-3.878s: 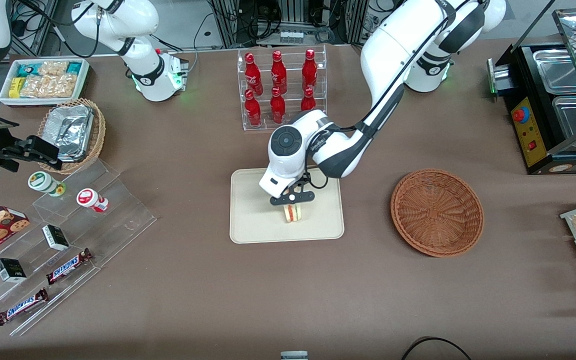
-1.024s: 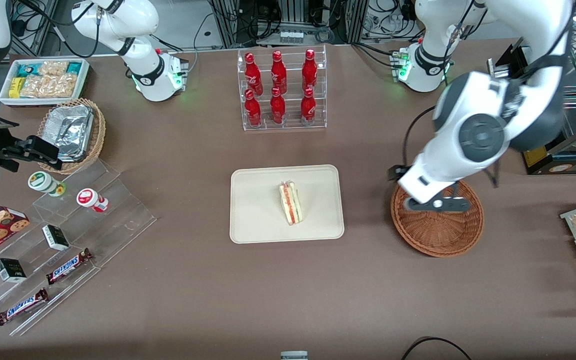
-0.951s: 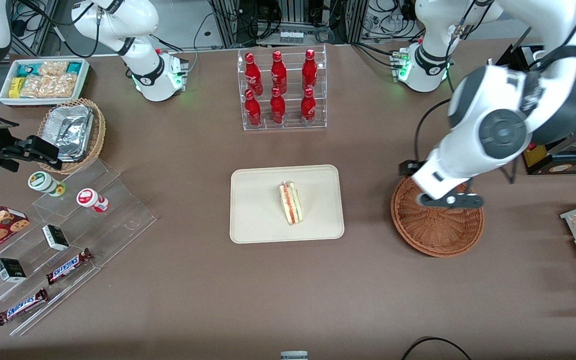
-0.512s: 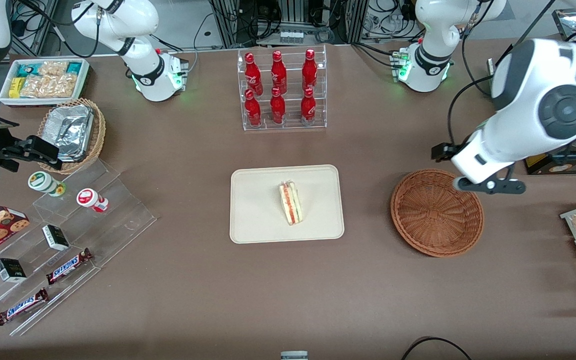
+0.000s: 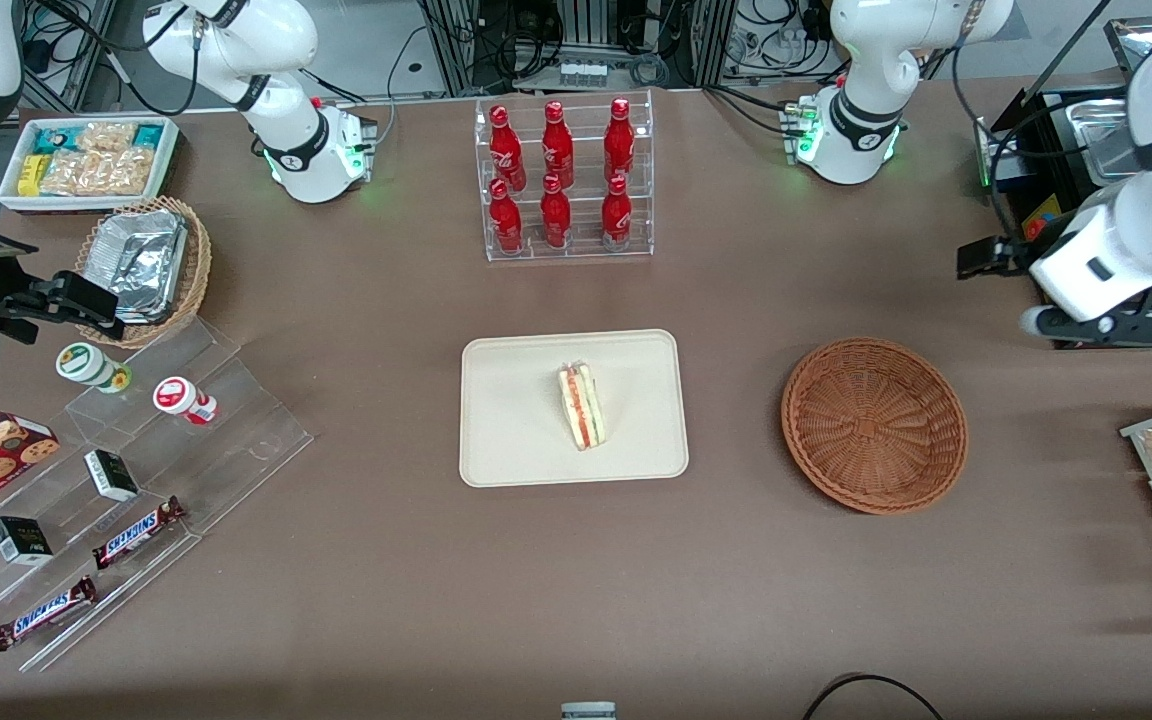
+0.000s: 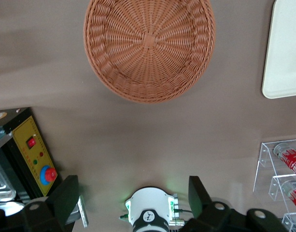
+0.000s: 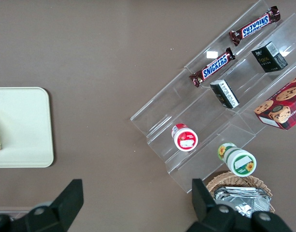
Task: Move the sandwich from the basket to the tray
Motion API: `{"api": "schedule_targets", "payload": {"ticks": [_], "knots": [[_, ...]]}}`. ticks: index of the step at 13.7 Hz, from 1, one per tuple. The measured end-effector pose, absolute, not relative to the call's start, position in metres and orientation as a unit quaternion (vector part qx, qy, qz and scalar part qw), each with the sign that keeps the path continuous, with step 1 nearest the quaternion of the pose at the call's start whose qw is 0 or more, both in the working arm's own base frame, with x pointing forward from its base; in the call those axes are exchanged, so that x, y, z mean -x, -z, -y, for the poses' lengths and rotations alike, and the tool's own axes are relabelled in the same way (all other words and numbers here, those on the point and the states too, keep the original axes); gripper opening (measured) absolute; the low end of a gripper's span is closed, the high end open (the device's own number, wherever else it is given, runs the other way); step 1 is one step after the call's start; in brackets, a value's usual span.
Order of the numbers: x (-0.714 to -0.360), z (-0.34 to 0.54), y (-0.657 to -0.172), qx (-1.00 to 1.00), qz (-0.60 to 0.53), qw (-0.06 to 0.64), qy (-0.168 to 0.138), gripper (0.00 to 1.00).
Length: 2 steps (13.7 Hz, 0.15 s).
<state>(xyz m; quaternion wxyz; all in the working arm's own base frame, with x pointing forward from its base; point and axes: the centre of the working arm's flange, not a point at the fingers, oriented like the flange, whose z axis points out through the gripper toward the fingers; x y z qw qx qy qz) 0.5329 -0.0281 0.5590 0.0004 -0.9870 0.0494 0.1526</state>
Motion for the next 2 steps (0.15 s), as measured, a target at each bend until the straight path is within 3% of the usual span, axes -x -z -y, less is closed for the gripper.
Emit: {"api": "schedule_targets", "payload": {"ticks": [2], "knots": [[-0.5270,0.0239,-0.5711,0.988,-0.046,0.002,-0.144,1.00]]}}
